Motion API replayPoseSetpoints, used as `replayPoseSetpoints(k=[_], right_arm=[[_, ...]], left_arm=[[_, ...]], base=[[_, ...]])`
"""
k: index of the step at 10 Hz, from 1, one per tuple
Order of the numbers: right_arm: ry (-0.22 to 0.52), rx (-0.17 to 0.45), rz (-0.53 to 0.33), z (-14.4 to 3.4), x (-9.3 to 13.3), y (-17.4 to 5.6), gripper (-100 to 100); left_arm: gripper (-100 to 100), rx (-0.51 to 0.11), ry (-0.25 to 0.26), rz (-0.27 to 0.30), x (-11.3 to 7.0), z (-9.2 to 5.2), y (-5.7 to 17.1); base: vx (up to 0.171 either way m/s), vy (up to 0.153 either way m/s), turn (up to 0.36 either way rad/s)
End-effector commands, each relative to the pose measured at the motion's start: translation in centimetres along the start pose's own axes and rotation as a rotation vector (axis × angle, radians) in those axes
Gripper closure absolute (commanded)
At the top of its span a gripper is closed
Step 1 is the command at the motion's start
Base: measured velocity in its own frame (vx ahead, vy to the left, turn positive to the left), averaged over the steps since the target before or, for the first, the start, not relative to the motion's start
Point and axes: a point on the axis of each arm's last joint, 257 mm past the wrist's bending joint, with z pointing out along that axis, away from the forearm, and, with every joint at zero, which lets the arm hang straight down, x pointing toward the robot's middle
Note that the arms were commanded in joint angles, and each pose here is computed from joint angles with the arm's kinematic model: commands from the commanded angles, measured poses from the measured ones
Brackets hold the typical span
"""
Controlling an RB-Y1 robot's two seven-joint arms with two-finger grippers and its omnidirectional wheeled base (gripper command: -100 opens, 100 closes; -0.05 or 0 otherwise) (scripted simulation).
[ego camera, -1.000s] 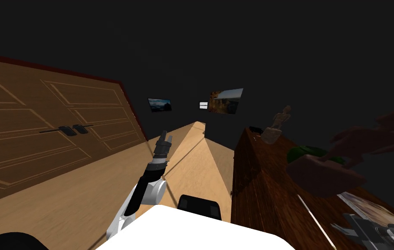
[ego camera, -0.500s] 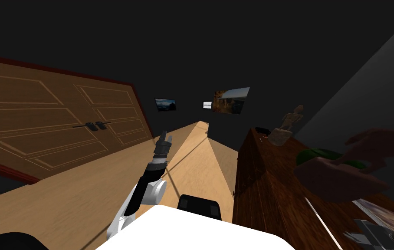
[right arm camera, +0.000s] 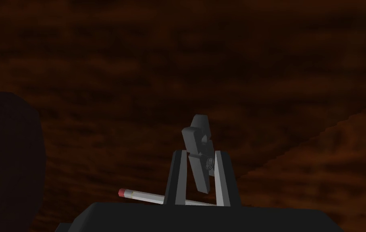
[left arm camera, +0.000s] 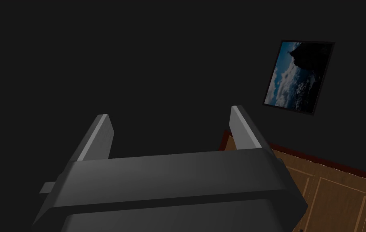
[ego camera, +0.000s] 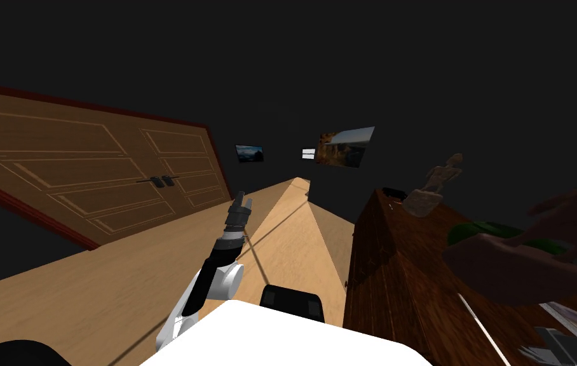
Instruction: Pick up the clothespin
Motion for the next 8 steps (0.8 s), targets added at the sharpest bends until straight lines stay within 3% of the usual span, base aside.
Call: replayPoseSetpoints(k=[1, 8], right_arm=[[0.012, 0.003, 0.026, -0.4, 1.2, -0.1, 100], [0.016, 0.011, 0.084, -1.3, 3.1, -0.7, 100]], left_arm=[[0, 0.0, 0.0, 0.0, 0.0, 0.0, 0.0], [0, 0.0, 0.0, 0.0, 0.0, 0.0, 0.0]], base=[[-0.058, 0.017, 0.089], [-0.05, 0.023, 0.091]])
